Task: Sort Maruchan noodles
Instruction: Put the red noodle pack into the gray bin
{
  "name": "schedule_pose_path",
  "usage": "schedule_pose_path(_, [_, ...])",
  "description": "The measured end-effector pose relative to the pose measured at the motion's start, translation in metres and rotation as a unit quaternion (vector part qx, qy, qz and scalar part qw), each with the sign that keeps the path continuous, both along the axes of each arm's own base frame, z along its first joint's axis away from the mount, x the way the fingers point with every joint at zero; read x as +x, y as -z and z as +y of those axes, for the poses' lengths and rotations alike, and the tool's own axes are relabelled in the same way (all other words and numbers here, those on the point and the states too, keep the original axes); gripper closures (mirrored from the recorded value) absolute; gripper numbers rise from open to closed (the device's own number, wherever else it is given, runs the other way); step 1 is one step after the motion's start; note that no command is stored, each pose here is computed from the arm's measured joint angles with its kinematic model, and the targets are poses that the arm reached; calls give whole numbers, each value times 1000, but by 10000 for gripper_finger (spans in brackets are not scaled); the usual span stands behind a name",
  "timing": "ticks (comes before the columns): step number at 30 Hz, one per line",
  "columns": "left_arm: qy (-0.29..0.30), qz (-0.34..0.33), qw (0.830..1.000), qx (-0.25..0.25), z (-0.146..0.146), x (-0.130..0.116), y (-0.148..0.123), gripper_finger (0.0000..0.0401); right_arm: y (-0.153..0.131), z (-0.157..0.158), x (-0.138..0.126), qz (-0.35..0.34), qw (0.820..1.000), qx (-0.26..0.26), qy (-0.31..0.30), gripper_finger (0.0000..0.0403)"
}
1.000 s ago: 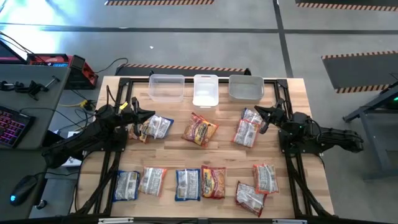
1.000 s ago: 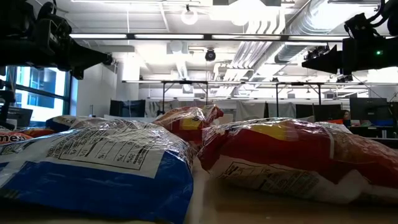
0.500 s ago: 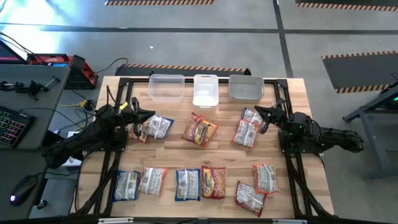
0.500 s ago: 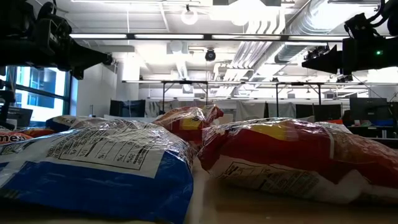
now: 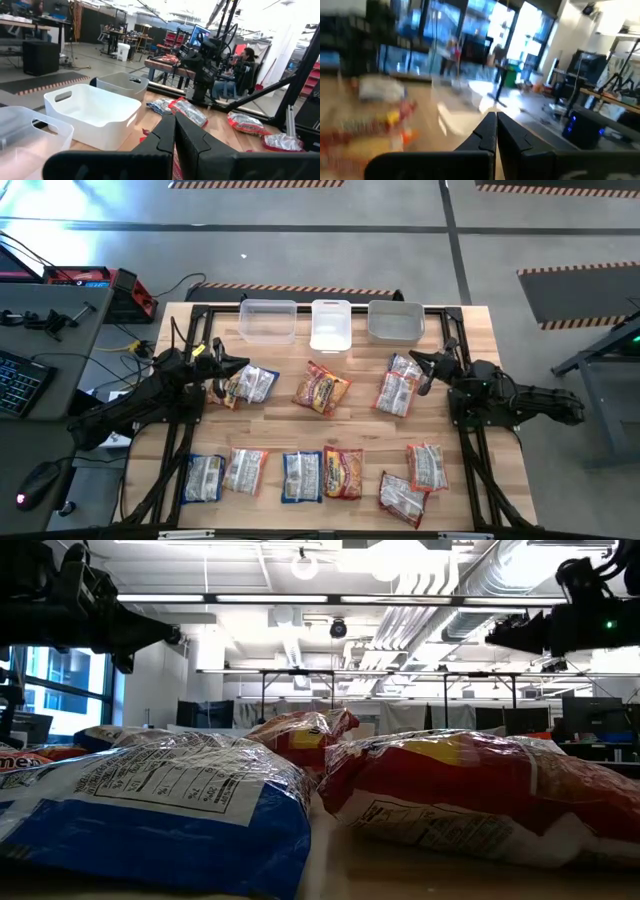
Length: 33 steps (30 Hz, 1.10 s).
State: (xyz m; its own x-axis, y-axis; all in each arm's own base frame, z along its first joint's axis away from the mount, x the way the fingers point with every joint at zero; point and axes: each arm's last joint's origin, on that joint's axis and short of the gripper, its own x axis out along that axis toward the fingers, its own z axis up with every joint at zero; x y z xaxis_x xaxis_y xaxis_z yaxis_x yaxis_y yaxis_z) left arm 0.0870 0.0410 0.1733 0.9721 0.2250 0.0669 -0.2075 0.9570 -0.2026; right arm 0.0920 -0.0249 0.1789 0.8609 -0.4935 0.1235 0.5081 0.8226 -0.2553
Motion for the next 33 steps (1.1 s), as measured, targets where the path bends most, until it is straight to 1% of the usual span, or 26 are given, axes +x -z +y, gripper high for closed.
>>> schedule_pose_path(4, [-1,2,1000,8,0,0,0,400,-11,0,-2,-87,995,38,-11,402])
schedule_pose_path(6, [0,-2,1000,-6,0,0,0,400,-16,1,-4,-128,990,57,-20,402])
schedule_pose_path(8, [1,-7,1000,-27,0,0,0,400,-19,1,-4,-148,987,62,-30,402])
schedule_pose_path(10, [2,-9,999,-40,0,0,0,400,-18,2,-1,-150,982,93,-61,402])
schedule_pose_path(12, [2,-10,999,-42,0,0,0,400,-12,3,4,-136,976,143,-94,402])
schedule_pose_path(14, [1,-10,999,-40,0,0,0,400,-8,2,10,-131,966,198,-100,402])
schedule_pose_path(16, [1,-14,999,-34,0,0,-1,400,-6,2,16,-140,957,239,-91,402])
schedule_pose_path(20, [1,-12,1000,-27,0,0,-1,400,-1,1,30,-124,955,258,-77,394])
schedule_pose_path(22, [1,-10,1000,-27,0,0,-1,400,4,2,37,-115,952,272,-76,378])
schedule_pose_path(25, [0,-10,1000,-26,0,0,-1,400,10,2,48,-88,946,303,-72,335])
schedule_pose_path(29, [0,-8,1000,-18,0,0,-1,400,11,2,68,-48,937,339,-67,255])
schedule_pose_path(33, [-1,-6,1000,-11,0,0,-1,400,3,2,96,-26,929,363,-65,173])
